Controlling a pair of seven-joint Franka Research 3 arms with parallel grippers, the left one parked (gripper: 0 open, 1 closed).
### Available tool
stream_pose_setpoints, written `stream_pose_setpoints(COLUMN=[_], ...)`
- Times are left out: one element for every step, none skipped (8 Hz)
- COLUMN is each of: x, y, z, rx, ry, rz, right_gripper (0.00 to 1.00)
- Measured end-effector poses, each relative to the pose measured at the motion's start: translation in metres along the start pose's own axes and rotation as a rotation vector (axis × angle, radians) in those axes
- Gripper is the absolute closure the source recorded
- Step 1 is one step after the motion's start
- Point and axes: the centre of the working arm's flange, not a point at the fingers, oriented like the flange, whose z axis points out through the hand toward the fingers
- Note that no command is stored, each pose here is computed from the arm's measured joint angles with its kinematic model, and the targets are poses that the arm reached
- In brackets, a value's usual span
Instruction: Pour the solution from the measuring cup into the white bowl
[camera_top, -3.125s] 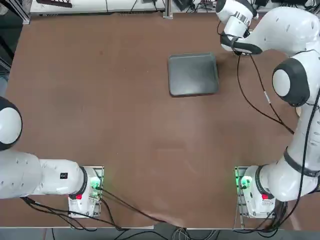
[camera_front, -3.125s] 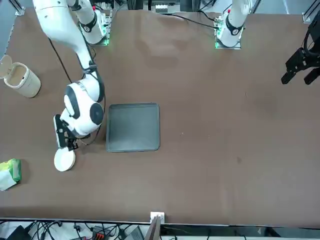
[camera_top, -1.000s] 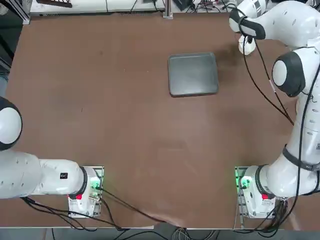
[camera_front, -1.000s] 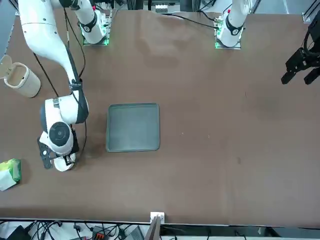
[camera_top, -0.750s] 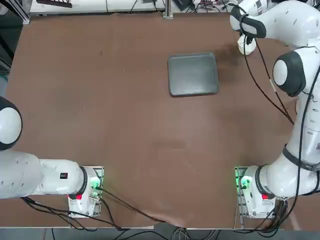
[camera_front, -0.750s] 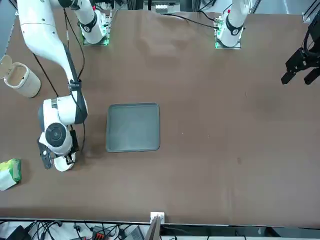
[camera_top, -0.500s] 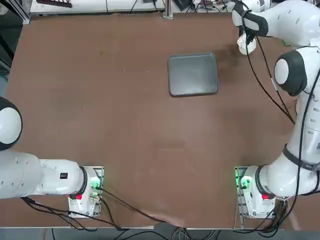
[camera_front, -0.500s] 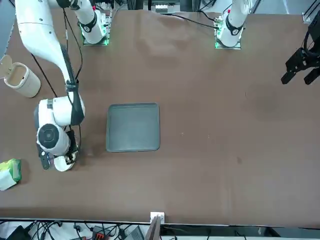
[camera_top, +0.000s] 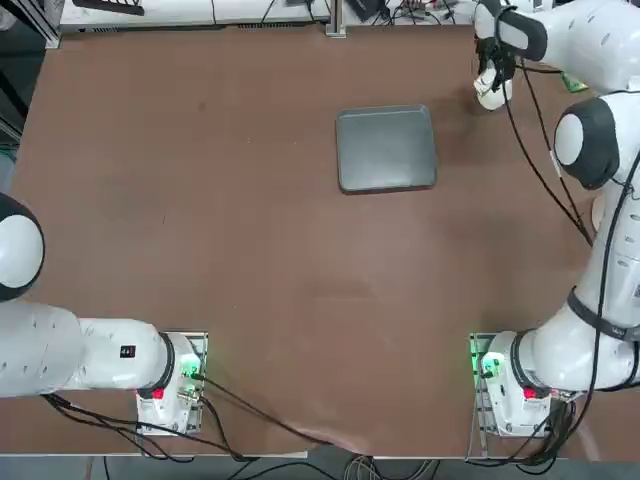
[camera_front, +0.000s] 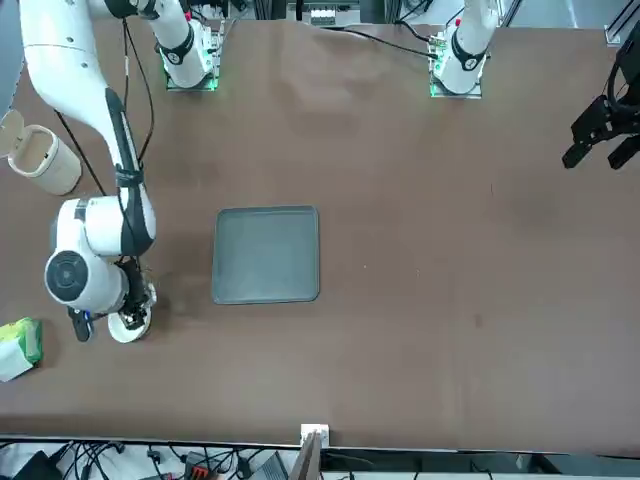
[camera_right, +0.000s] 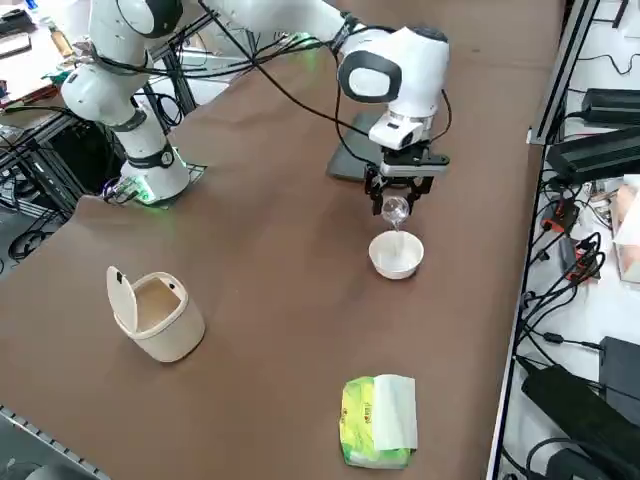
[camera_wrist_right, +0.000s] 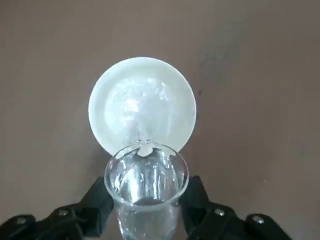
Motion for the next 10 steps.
stream_pose_setpoints(x=[0.008, 0.019, 0.030, 0.042, 0.052, 0.062, 0.071, 0.079, 0.087, 0.097], y=[0.005, 0.012, 0.019, 0.026, 0.032, 0.038, 0.043, 0.048, 0.054, 0.061], z=[0.002, 0.004, 0.004, 0.005, 0.006, 0.007, 0.008, 0.009, 0.010, 0.011], rx=[0.011, 0.024, 0.044, 0.072, 0.105, 0.138, 0.174, 0.206, 0.232, 0.265], ry=[-0.052, -0.109, -0.167, -0.230, -0.287, -0.331, -0.370, -0.402, -0.428, -0.461], rz=[-0.007, -0.013, -0.012, -0.010, -0.004, 0.003, 0.005, 0.004, 0.005, 0.013], right_gripper=[0.26, 0.26, 0.26, 0.26, 0.26, 0.26, 0.26, 0.26, 0.26, 0.26])
